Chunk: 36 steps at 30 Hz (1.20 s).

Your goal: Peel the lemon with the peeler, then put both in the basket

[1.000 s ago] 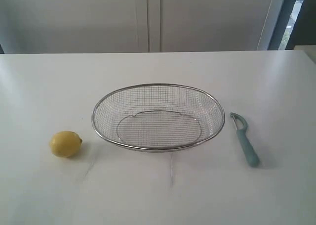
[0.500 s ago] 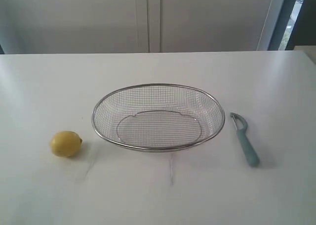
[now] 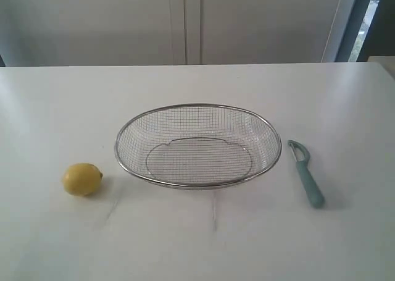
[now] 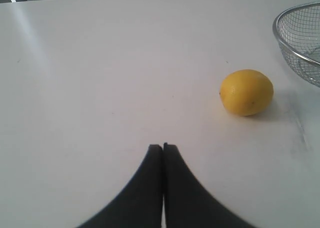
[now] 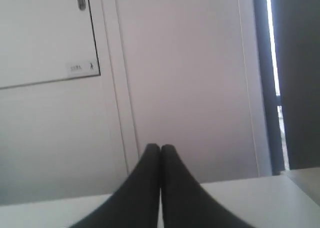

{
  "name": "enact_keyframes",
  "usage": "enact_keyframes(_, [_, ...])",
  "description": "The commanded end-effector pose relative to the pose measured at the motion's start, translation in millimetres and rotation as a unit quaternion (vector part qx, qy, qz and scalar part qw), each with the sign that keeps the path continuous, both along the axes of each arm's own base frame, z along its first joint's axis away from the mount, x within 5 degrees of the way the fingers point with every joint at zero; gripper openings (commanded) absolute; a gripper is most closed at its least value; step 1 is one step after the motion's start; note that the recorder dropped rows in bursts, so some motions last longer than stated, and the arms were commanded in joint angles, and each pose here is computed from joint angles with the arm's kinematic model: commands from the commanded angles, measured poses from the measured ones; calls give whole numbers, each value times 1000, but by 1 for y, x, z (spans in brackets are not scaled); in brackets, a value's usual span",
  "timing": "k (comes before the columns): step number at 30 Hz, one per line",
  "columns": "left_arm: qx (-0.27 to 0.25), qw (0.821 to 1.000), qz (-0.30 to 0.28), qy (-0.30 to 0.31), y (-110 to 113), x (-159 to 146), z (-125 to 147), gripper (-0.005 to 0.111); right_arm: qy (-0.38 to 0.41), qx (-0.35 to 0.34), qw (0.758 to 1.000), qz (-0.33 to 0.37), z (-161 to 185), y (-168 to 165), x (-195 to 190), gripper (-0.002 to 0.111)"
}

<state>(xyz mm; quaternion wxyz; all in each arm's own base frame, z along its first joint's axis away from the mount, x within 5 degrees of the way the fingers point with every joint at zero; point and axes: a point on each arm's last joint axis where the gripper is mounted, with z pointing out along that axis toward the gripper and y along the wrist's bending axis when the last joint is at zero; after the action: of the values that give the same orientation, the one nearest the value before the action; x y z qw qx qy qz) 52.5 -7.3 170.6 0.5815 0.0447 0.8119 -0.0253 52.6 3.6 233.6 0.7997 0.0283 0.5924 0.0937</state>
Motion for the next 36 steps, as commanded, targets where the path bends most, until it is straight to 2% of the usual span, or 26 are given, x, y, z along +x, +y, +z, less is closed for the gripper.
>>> enact_keyframes(1, [-4, 1000, -4, 0, -1, 0, -1, 0, -63, 68, 995, 23, 10, -1, -5, 0])
enact_keyframes(8, [-4, 1000, -4, 0, -1, 0, -1, 0, -118, 146, 982, 27, 19, -7, -9, 0])
enact_keyframes(13, [-4, 1000, -4, 0, -1, 0, -1, 0, -201, 122, 972, -27, 30, -15, -18, 0])
enact_keyframes(19, [-4, 1000, -4, 0, -1, 0, -1, 0, -219, 131, 966, -37, 39, -18, -22, 0])
enact_keyframes(24, [-4, 1000, -4, 0, -1, 0, -1, 0, -276, 135, 950, -44, 81, -20, -25, 0])
enact_keyframes(27, [-4, 1000, -4, 0, -1, 0, -1, 0, -265, 128, 955, -46, 107, -19, -11, 0])
enact_keyframes(30, [-4, 1000, -4, 0, -1, 0, -1, 0, -212, 102, 971, -37, 125, -13, 12, 0])
enact_keyframes(33, [-4, 1000, -4, 0, -1, 0, -1, 0, -111, 65, 991, -21, 135, -5, 43, 0])
enact_keyframes(36, [-4, 1000, -4, 0, -1, 0, -1, 0, -13, 48, 999, -13, 139, 0, 71, 0])
